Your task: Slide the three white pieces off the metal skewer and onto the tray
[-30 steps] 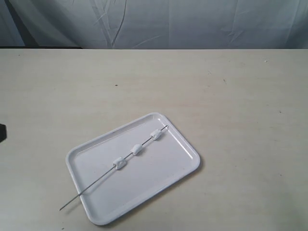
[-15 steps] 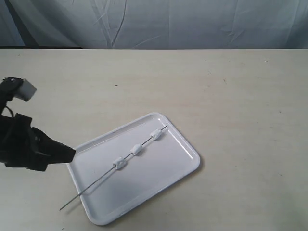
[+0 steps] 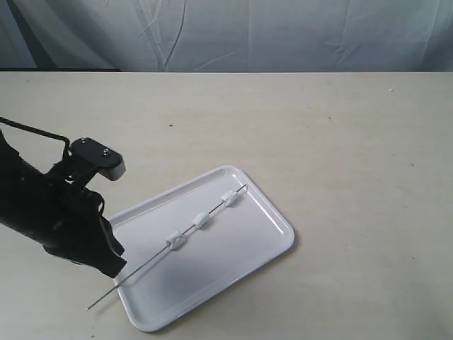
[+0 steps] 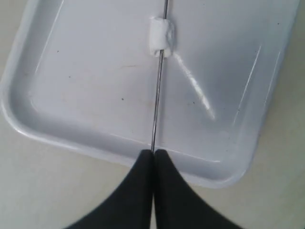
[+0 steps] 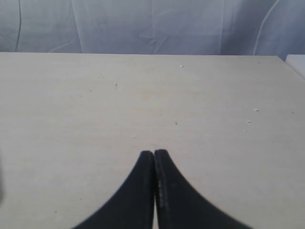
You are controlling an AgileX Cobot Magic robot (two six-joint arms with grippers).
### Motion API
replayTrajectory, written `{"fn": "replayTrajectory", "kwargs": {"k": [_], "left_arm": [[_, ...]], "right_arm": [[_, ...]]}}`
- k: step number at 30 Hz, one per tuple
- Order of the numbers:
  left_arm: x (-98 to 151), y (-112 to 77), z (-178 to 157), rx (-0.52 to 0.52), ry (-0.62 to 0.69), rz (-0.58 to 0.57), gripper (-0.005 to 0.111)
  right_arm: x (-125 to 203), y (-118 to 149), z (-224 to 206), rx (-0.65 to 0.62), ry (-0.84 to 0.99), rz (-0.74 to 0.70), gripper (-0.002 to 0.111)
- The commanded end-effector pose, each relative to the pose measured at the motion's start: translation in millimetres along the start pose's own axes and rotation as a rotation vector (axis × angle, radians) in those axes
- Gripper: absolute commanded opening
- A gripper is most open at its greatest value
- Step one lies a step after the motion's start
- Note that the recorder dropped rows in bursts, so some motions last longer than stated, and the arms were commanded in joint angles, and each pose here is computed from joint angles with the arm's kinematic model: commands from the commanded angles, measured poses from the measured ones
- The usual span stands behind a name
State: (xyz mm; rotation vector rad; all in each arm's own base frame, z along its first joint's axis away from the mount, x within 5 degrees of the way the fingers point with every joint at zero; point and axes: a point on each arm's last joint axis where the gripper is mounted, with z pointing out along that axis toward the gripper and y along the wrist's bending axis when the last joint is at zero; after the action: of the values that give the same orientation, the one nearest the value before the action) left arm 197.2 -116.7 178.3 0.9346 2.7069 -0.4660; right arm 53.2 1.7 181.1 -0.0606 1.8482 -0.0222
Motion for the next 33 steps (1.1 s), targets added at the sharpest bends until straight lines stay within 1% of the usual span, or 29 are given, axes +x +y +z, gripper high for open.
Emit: {"fn": "replayTrajectory", "kwargs": {"k": [1, 5, 13, 18, 25, 28, 33], "left_arm": [[-7.6, -5.3, 10.0, -0.037, -0.016, 0.037, 0.000], [-14.2, -8.1, 18.4, -0.065, -0.054, 0.064, 0.000], [-18.1, -15.8, 41.2, -0.054, 0.033, 0.146, 0.000], [-20.4, -16.1, 48.2, -0.045, 0.063, 0.151, 0.008], [-26.2, -14.2, 48.6, -0.066, 0.034, 0.166, 0.025], [-25.8, -13.8, 50.1, -0.065, 0.040, 0.165, 0.028], [-24.7, -12.8, 52.2, -0.068, 0.055, 0.176, 0.030]], "right_arm": [[0.4, -0.2, -0.1, 0.005, -0.004, 0.001, -0.001], [0.4, -0.2, -0.1, 0.005, -0.004, 0.001, -0.001], [0.4, -0.2, -0.1, 0.005, -0.004, 0.001, -0.001], [0.4, -0.2, -0.1, 0.005, -0.004, 0.001, -0.001], [0.4, -0.2, -0.1, 0.005, -0.004, 0.001, -0.001], [0.4, -0.2, -0.1, 0.005, -0.004, 0.001, -0.001], [0.4, -0.2, -0.1, 0.005, -0.004, 0.001, -0.001]]}}
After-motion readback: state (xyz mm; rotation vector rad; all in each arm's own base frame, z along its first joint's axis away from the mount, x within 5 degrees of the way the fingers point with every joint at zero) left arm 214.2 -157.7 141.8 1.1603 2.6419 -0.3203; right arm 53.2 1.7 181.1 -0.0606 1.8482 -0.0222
